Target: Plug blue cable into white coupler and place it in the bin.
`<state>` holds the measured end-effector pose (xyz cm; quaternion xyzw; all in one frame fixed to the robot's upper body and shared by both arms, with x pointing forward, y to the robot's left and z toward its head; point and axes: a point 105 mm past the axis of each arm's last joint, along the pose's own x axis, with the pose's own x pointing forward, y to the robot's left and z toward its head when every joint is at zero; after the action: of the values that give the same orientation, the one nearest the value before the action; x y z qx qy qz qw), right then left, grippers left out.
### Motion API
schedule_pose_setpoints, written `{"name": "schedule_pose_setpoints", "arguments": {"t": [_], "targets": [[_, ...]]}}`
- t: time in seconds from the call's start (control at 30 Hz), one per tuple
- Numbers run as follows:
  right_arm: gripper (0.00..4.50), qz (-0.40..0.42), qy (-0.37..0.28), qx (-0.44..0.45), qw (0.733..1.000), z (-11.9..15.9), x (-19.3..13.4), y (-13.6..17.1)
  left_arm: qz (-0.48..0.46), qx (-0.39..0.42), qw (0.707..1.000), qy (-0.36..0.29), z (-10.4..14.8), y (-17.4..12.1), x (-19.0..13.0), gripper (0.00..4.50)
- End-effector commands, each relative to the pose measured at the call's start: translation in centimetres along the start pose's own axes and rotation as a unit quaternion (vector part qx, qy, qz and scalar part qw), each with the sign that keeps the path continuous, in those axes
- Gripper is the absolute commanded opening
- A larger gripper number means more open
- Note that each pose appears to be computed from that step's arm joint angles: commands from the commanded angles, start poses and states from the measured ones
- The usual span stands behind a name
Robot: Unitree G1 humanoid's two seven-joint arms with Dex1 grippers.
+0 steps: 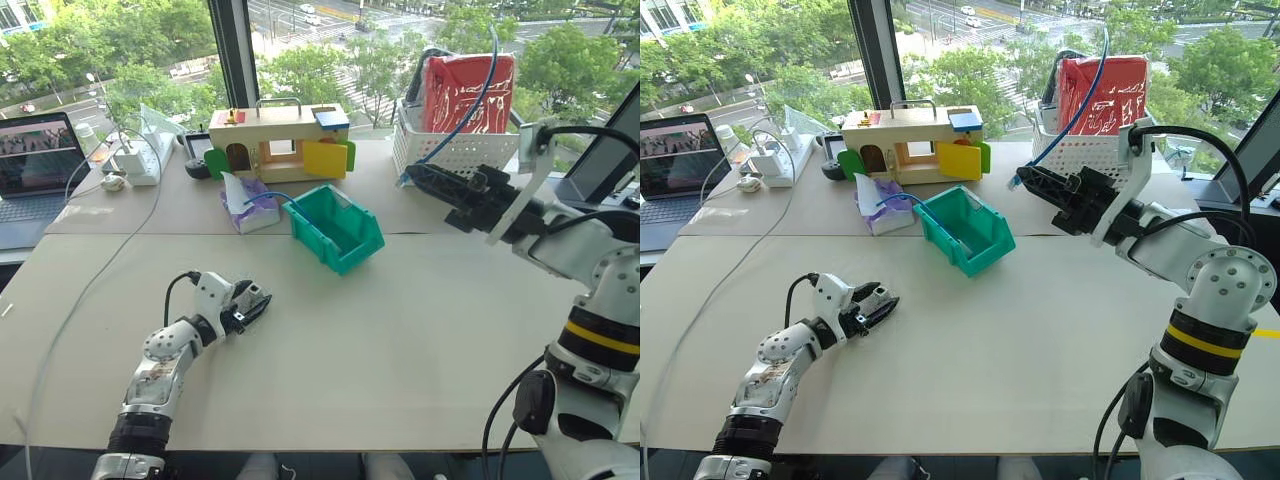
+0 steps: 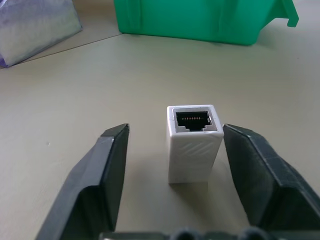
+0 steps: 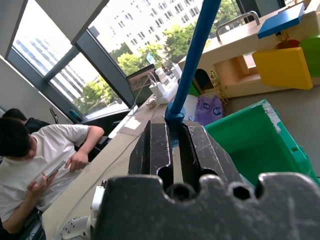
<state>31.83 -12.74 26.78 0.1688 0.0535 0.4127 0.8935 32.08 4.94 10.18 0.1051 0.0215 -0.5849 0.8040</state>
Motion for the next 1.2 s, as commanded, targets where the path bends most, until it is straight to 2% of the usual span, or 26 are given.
{"name": "schedule_pose_setpoints", "arguments": {"t": [0.03, 0.23, 0.33, 0.47, 0.57, 0.63, 0.73, 0.87, 1.2], "targets": [[0.0, -0.027, 0.006, -0.052, 0.998, -0.6, -0.7, 0.5, -0.064, 0.025, 0.998, 0.006, 1.5, -2.3, 2.8, 0.67], [0.0, -0.08, 0.02, -0.067, 0.994, -3.0, -2.0, 0.1, -0.083, 0.033, 0.995, 0.052, 0.2, -3.4, 4.9, 0.67], [0.0, -0.097, 0.046, -0.062, 0.992, -6.0, -2.2, 0.7, -0.069, 0.041, 0.991, 0.106, -1.3, -3.2, 5.2, 0.67], [0.0, -0.12, 0.072, -0.058, 0.988, -8.9, -2.6, 1.2, -0.066, 0.039, 0.988, 0.134, -1.6, -3.4, 5.6, 0.67], [0.0, -0.188, 0.045, -0.015, 0.981, -10.6, -3.2, 0.3, -0.074, 0.064, 0.983, 0.157, -1.7, -3.5, 5.7, 0.67], [0.0, -0.204, 0.037, 0.004, 0.978, -11.7, -3.3, 0.5, -0.076, 0.065, 0.982, 0.163, -1.7, -3.5, 5.7, 0.67], [0.0, -0.234, 0.013, 0.025, 0.972, -12.2, -3.6, 0.3, -0.079, 0.058, 0.981, 0.167, -1.8, -3.6, 5.9, 0.67], [0.0, -0.259, 0.026, 0.011, 0.965, -13.4, -4.1, -0.4, -0.081, 0.053, 0.981, 0.166, -1.7, -3.8, 6.2, 0.67], [0.0, -0.258, 0.014, 0.036, 0.965, -14.2, -4.3, -0.5, -0.06, 0.01, 0.987, 0.149, -1.5, -3.7, 6.5, 0.67]]}}
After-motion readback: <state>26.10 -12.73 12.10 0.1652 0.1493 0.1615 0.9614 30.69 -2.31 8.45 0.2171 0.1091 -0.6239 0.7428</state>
